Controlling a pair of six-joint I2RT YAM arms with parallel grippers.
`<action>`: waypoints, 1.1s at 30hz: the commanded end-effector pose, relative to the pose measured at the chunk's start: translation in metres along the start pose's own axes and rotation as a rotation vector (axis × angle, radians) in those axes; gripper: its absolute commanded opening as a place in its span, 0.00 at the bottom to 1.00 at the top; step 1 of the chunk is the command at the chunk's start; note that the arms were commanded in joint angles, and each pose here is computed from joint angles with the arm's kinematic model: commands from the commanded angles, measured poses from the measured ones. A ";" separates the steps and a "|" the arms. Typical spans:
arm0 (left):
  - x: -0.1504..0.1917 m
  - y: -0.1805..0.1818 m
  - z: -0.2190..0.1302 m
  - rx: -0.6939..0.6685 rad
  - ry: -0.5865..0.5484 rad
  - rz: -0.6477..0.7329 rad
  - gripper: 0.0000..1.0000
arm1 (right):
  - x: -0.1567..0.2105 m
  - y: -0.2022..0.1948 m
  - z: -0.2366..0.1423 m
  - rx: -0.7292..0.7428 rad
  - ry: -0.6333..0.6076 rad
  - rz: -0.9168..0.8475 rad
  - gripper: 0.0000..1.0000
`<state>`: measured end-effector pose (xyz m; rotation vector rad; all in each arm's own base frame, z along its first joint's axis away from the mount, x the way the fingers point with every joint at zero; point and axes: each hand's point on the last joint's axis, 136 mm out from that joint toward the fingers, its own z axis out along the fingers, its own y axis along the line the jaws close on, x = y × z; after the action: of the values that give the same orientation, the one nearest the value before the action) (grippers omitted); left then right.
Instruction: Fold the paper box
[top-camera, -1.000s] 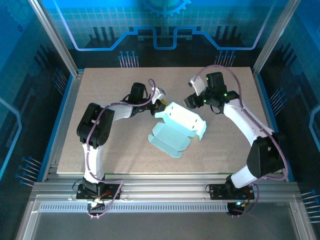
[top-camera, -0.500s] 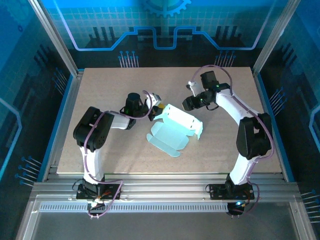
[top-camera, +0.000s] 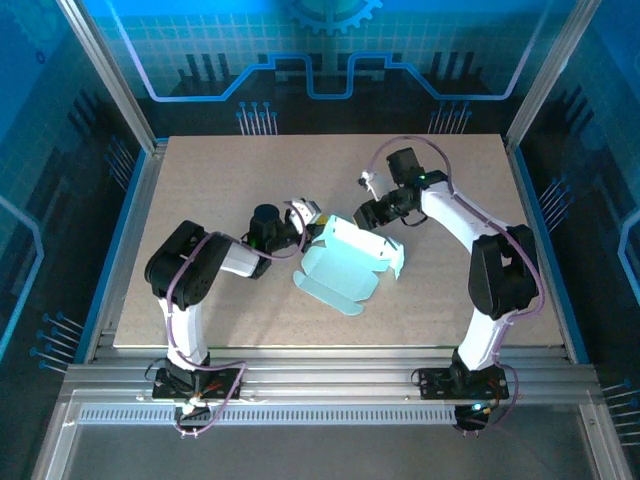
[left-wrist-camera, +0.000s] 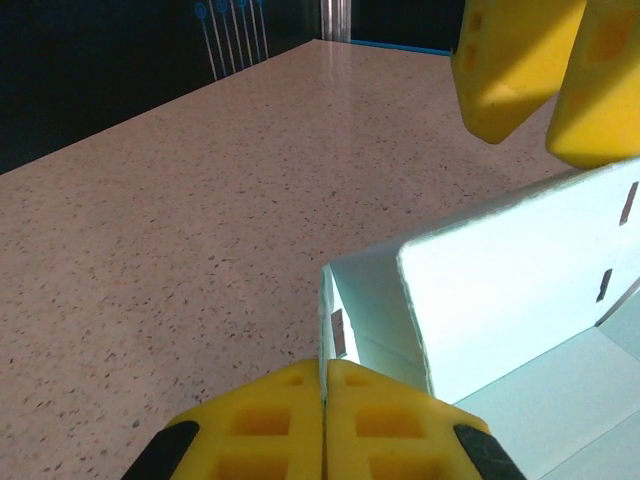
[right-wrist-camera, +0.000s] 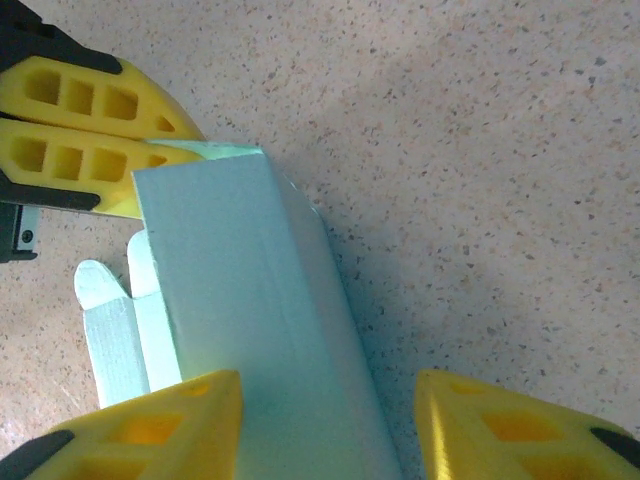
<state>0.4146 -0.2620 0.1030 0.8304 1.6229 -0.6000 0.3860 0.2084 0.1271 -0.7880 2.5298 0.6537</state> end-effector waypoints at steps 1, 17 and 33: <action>-0.024 0.009 -0.008 -0.084 -0.063 -0.003 0.00 | 0.008 0.013 0.002 -0.024 0.020 -0.025 0.49; -0.029 -0.009 -0.020 -0.210 -0.112 -0.200 0.00 | 0.015 0.022 0.004 -0.098 0.016 -0.041 0.50; -0.027 -0.021 -0.025 -0.228 -0.117 -0.198 0.00 | 0.034 0.021 0.019 -0.147 0.091 -0.072 0.52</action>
<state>0.3853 -0.2637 0.1069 0.5083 1.7170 -0.5686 0.3647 0.2211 0.1139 -0.9306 2.4945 0.7620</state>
